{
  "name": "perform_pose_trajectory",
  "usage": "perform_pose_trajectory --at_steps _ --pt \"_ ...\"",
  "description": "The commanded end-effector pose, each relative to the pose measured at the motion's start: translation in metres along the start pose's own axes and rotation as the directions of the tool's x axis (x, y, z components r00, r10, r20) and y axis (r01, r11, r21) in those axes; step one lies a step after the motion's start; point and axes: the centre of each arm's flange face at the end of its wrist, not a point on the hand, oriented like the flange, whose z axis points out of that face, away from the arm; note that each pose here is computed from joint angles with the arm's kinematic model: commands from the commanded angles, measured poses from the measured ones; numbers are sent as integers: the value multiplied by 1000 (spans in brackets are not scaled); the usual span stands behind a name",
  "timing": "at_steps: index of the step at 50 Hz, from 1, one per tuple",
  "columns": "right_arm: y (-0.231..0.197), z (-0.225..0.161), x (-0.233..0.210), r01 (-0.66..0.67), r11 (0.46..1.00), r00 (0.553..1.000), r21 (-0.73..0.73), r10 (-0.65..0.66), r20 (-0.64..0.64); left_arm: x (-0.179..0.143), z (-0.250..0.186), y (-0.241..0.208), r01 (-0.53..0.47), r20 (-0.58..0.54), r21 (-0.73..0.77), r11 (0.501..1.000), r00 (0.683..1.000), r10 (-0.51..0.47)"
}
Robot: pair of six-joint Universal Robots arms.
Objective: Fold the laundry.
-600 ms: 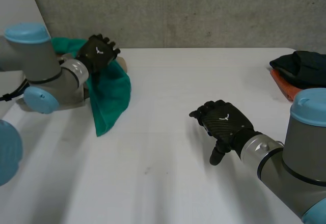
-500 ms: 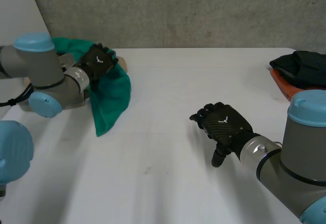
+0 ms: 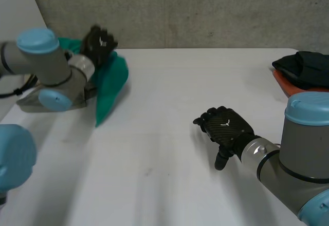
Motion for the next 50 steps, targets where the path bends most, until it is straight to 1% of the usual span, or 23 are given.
perform_pose_trajectory --at_steps 1,4,6,9,11,15,16,18,19,20,23,24,26,27,30,32,36,39,42,43,46,47,50 --pt "-7 -1 13 -7 1000 999 16 8 -36 -62 -42 -139 276 107 274 921 943 -315" --pt "-11 -1 24 -16 1000 998 26 18 -65 -74 -62 -174 347 101 324 880 912 -397" --pt "-16 -2 35 -34 999 995 32 36 -90 -79 -82 -202 411 69 349 842 885 -460" --pt "-21 -5 51 -77 996 989 34 81 -125 -73 -101 -223 470 18 327 820 864 -503" --pt "-24 -7 60 -106 994 984 36 110 -141 -65 -105 -226 487 -7 295 822 862 -508" --pt "-31 -11 79 -177 983 967 44 182 -179 -40 -117 -223 529 -61 155 835 848 -526" --pt "-33 -13 86 -196 979 960 48 202 -195 -28 -121 -219 549 -79 83 832 836 -544" --pt "-34 -14 92 -215 975 953 48 220 -206 -11 -126 -215 578 -110 9 816 811 -574" --pt "-35 -15 95 -221 974 951 47 226 -211 -3 -127 -213 594 -122 -25 804 796 -592" --pt "-35 -16 98 -231 972 948 41 234 -215 13 -130 -208 624 -141 -95 776 763 -631" --pt "-35 -17 99 -235 972 947 29 235 -219 43 -129 -195 655 -158 -193 731 714 -682" --pt "-34 -17 99 -235 972 948 17 233 -216 62 -128 -187 665 -159 -244 706 690 -706" --pt "-32 -17 97 -236 972 950 3 231 -211 82 -126 -177 668 -158 -294 684 672 -724" --pt "-30 -16 94 -234 972 952 -17 225 -205 100 -123 -164 667 -146 -346 660 656 -740" --pt "-28 -16 90 -227 973 957 -43 215 -197 117 -118 -147 662 -116 -401 633 649 -752" --pt "-26 -17 85 -221 973 959 -67 205 -195 117 -117 -137 664 -80 -439 605 642 -762" --pt "-26 -18 77 -221 971 959 -87 201 -199 93 -117 -138 681 -55 -446 581 627 -777" --pt "-28 -19 67 -233 968 958 -95 212 -194 67 -121 -144 697 -58 -415 584 620 -782" --pt "-28 -19 58 -265 958 951 -106 242 -193 48 -127 -140 700 -45 -409 585 625 -779" --pt "-28 -19 51 -302 946 941 -117 276 -198 36 -130 -136 702 -30 -403 587 630 -776" --pt "-29 -18 42 -384 916 911 -113 356 -209 24 -134 -125 700 -8 -398 594 644 -765" --pt "-29 -15 35 -450 886 882 -112 422 -208 20 -136 -116 694 5 -396 602 657 -754" --pt "-30 -9 25 -553 827 826 -101 527 -201 18 -138 -100 674 15 -410 615 679 -734"
